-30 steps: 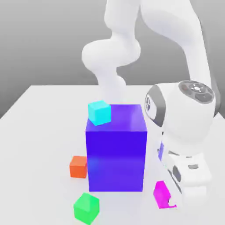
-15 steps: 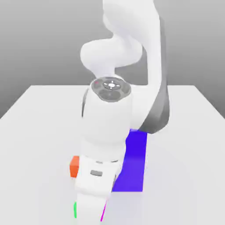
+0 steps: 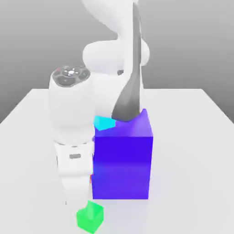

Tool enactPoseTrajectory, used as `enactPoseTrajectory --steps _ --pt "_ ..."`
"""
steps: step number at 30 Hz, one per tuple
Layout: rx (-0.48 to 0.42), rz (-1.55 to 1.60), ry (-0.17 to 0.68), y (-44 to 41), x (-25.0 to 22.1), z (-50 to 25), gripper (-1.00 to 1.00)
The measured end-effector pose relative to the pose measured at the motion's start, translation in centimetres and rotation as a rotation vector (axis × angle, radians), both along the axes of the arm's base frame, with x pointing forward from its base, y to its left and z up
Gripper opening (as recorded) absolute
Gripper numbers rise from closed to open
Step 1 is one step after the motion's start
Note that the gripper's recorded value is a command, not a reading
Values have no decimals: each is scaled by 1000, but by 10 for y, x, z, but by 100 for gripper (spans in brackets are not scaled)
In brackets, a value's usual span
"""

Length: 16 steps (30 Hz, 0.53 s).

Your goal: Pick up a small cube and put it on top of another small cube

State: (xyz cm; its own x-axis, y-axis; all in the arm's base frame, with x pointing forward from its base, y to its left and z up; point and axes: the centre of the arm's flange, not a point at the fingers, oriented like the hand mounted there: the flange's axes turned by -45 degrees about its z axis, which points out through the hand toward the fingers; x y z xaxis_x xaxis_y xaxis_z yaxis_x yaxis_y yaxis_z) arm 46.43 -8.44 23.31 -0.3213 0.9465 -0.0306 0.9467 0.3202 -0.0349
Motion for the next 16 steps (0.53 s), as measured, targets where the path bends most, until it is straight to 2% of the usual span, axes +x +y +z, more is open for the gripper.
enactPoseTrajectory --steps 5,13,14,16 --pt "37 197 -15 13 -3 8 -100" --pt "41 227 -20 16 -2 -47 -100" --pt "42 226 -19 15 -3 -53 100" --pt "42 226 -19 15 -3 -53 100"
